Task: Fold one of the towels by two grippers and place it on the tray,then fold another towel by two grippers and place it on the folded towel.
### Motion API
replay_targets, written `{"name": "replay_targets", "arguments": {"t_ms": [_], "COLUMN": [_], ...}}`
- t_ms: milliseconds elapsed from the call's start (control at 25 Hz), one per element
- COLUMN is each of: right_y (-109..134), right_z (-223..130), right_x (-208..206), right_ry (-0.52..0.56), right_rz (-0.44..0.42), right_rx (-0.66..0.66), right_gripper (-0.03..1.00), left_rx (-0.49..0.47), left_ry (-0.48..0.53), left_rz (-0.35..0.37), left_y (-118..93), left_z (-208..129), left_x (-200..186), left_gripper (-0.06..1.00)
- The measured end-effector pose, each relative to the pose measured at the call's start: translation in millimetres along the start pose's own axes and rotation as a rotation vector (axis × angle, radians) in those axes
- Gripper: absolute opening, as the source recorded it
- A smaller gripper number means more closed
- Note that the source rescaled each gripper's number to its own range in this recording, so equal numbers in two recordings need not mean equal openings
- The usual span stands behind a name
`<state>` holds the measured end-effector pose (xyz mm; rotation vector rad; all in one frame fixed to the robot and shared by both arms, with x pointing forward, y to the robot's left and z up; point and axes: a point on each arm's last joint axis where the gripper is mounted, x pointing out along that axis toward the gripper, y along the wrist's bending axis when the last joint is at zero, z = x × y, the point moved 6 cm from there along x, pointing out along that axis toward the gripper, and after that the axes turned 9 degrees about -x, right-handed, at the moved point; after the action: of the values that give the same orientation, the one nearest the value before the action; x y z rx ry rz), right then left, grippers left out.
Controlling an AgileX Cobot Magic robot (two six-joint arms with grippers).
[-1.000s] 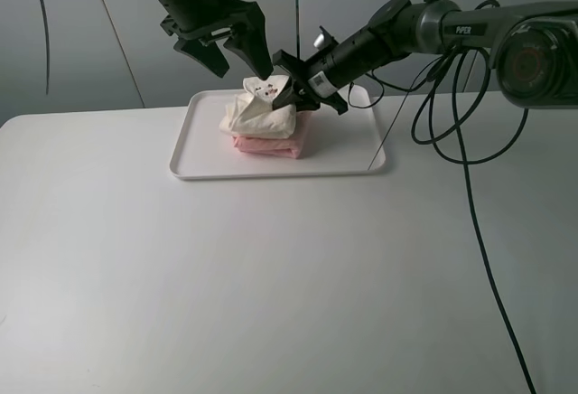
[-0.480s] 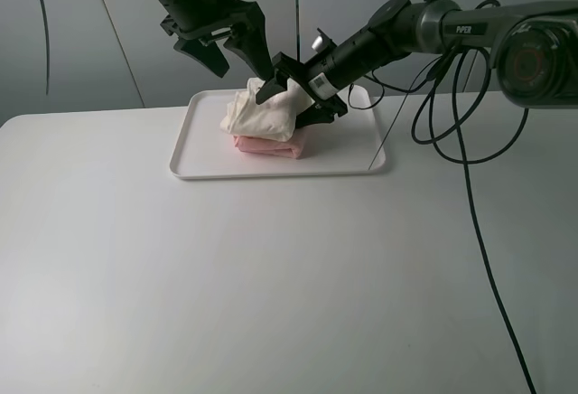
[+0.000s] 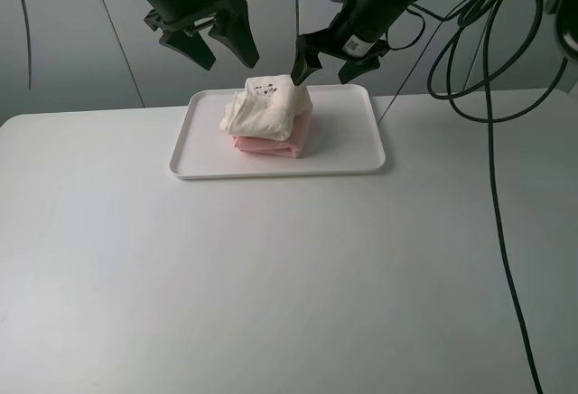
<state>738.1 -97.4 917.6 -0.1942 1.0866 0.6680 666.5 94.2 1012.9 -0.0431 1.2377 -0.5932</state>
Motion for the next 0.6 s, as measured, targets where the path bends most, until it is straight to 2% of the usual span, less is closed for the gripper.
{"name": "replay_targets", "arguments": {"t_ms": [120,240,400,600], "right_y": [-8.8,-11.8,-10.1,-2.6], "right_z": [-2.1,-3.0,1.4,-10.9], "right_x": [-23.0,-46.6,-79.0,-108.6], "right_ry": [0.042,0.070,0.058,0.042], "right_rz": [-0.100,-0.162,-0.216,-0.252], "right_rx": [-0.043,-0.063,-0.068,-0.059], "right_gripper": [1.00,0.99,0.98,0.98], "left_rx": [-0.015,-0.013,0.001,0.000], "left_ry": [-0.024,-0.029,-0.043,-0.099], "left_rz": [0.011,0.045,0.091,0.137], "left_y": [8.6,18.0,25.2,30.7], "left_z": [2.3,2.8,3.0,-3.1], "left_x": [-11.2,-15.5,-26.0,-63.6], "left_gripper": [0.99,0.99,0.99,0.99]}}
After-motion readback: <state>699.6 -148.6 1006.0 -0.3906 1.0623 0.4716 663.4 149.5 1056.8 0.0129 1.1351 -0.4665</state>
